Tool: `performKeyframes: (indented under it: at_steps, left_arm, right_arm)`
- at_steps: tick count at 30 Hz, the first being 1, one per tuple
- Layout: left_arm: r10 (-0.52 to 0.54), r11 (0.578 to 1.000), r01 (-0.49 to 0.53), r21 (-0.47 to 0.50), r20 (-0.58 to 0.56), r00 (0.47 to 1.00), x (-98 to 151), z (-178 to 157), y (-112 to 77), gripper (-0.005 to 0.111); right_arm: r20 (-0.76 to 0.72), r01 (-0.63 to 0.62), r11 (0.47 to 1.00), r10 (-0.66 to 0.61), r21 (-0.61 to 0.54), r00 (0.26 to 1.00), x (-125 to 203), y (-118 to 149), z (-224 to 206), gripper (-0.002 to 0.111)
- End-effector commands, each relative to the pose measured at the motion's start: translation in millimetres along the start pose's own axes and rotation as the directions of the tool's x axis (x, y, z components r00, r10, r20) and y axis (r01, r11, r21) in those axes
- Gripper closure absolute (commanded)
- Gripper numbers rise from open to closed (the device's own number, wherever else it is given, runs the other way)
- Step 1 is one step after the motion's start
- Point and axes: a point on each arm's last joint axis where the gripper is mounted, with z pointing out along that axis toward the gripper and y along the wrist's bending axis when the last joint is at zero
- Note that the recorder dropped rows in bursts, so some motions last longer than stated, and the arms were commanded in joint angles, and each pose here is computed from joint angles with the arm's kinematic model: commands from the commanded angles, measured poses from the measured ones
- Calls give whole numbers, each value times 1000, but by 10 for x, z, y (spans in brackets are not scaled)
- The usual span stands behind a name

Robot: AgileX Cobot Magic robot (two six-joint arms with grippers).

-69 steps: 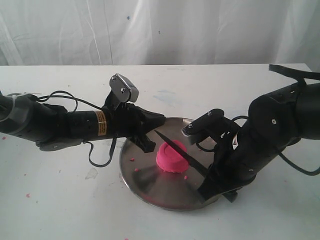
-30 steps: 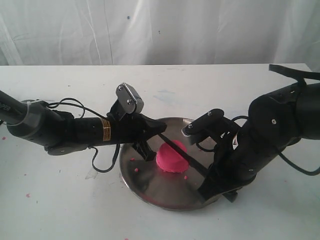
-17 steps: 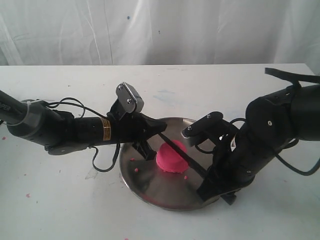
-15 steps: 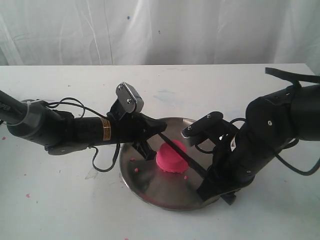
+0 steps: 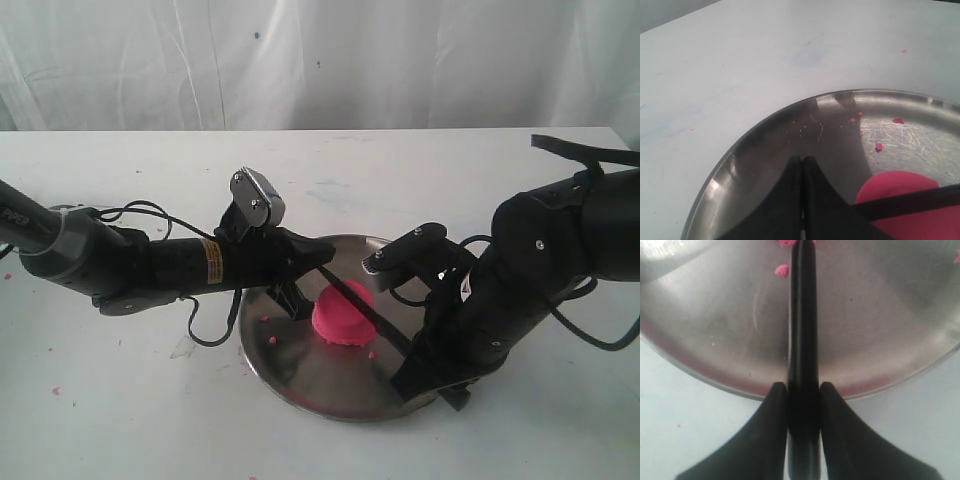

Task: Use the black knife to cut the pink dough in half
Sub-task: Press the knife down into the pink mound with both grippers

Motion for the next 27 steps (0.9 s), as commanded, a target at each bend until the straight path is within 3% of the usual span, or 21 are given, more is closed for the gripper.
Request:
performKeyframes:
  at_steps: [1,18,27]
  left_arm:
    - [7,1000,-7,8,-84,996,139,20,-25,107]
    - [8,1000,-7,7,-87,996,141,20,-24,107]
    - [5,1000,-9,-24,-157,988,205,11,5,107]
  right_arm:
    - [27,6,1000,-6,4,1000,-33,-1,0,108]
    - [27,6,1000,-6,4,1000,-33,-1,0,108]
    - [27,6,1000,-6,4,1000,-33,-1,0,108]
